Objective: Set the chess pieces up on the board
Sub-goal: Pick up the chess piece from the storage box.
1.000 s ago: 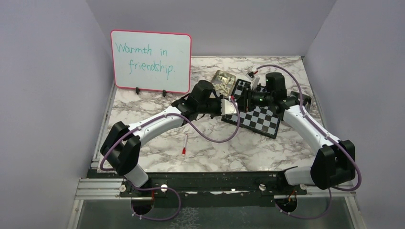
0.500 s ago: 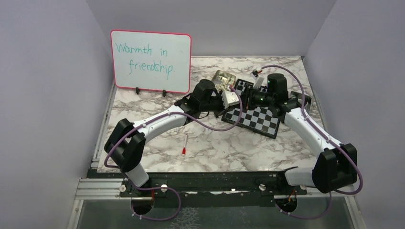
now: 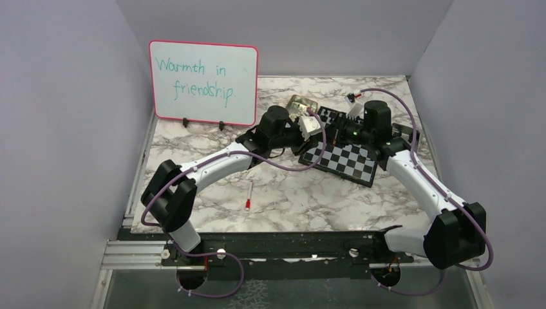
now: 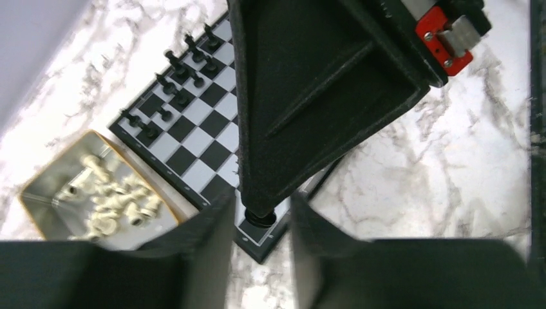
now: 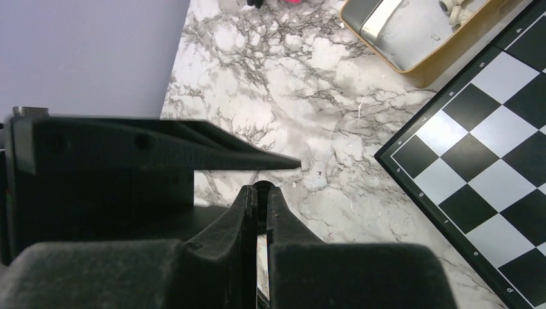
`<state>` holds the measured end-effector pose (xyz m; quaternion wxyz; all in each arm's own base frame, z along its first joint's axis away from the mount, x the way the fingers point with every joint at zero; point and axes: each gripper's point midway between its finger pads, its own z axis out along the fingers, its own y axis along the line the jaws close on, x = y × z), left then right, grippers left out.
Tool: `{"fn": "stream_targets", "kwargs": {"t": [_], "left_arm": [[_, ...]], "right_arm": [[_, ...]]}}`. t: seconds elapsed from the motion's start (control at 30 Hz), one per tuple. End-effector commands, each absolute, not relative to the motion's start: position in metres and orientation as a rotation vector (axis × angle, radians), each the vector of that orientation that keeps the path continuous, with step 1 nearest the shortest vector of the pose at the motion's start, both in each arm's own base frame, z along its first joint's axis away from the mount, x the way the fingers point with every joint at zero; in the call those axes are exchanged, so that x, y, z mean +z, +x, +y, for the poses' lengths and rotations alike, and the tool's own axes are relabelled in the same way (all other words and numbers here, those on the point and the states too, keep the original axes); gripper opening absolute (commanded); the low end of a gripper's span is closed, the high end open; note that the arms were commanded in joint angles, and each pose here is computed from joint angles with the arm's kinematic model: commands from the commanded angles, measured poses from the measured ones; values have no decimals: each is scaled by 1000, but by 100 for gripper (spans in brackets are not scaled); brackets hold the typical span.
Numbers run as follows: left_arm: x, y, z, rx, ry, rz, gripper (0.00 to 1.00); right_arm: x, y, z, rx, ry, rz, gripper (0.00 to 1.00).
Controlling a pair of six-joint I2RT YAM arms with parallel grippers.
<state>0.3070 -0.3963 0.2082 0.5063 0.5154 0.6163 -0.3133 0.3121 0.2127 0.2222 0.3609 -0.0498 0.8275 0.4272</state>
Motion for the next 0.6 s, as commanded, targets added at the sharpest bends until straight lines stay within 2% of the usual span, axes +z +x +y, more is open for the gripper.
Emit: {"fn": "stream_targets", "kwargs": {"t": [0.0,0.07,0.13,0.17,0.57], "left_arm": [[228,309,-403,-778,1186,1443,48],[224,307,-401,-777,1202,1462,58],[223,307,-398,-766,1199,1476,96],[223,306,-396,-765,1195,1480,99],[219,285,-356,-724,1103,1608,99]], "right_arm": [[225,321,206,1028,-67,2115,1],[229,327,200,961,-61,2133,1],[228,332,192,891,-44,2146,1],[228,334,189,864,-43,2143,1],[209,353,121,354,49,2257,1]]}}
